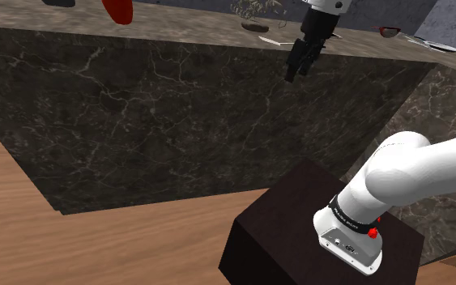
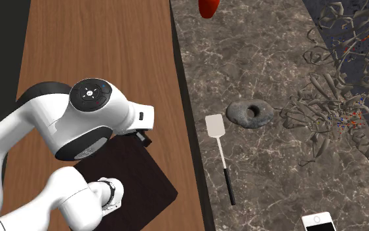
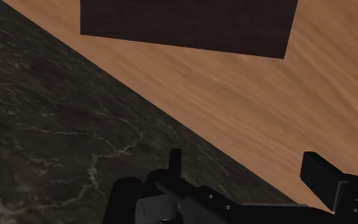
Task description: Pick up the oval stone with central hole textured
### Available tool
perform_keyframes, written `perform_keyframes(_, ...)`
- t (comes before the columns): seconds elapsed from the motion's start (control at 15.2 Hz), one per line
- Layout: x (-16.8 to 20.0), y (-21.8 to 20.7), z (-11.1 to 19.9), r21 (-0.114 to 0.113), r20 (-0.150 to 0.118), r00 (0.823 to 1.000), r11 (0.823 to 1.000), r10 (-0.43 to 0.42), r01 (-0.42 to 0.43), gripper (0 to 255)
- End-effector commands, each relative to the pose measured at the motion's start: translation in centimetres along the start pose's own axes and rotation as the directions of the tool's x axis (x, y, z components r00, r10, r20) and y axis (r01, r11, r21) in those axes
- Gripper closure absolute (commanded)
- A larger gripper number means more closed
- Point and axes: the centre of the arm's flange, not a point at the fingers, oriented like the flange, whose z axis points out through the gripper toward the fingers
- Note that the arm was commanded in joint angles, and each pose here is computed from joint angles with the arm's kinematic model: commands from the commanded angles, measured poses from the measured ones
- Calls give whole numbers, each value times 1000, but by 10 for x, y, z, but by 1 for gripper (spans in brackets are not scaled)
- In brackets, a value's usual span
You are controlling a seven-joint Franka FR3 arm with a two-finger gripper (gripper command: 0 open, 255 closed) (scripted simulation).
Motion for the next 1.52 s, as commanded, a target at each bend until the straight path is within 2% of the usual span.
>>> perform_keyframes(0.0,0,0,0,0,0,1000,1000,0,0,0)
perform_keyframes(0.13,24,3,-2,-86,21,1000,996,0,2,0)
perform_keyframes(0.33,59,8,-5,-213,53,999,977,4,7,0)
perform_keyframes(0.53,95,12,-8,-336,84,996,942,12,17,0)
perform_keyframes(0.73,131,15,-10,-453,114,993,891,24,30,0)
perform_keyframes(0.86,155,18,-10,-527,133,991,849,34,41,0)
perform_keyframes(1.06,191,21,-11,-630,159,986,774,52,61,0)
perform_keyframes(1.25,227,24,-11,-722,182,980,687,73,83,0)
perform_keyframes(1.45,263,28,-10,-801,203,974,589,97,108,0)
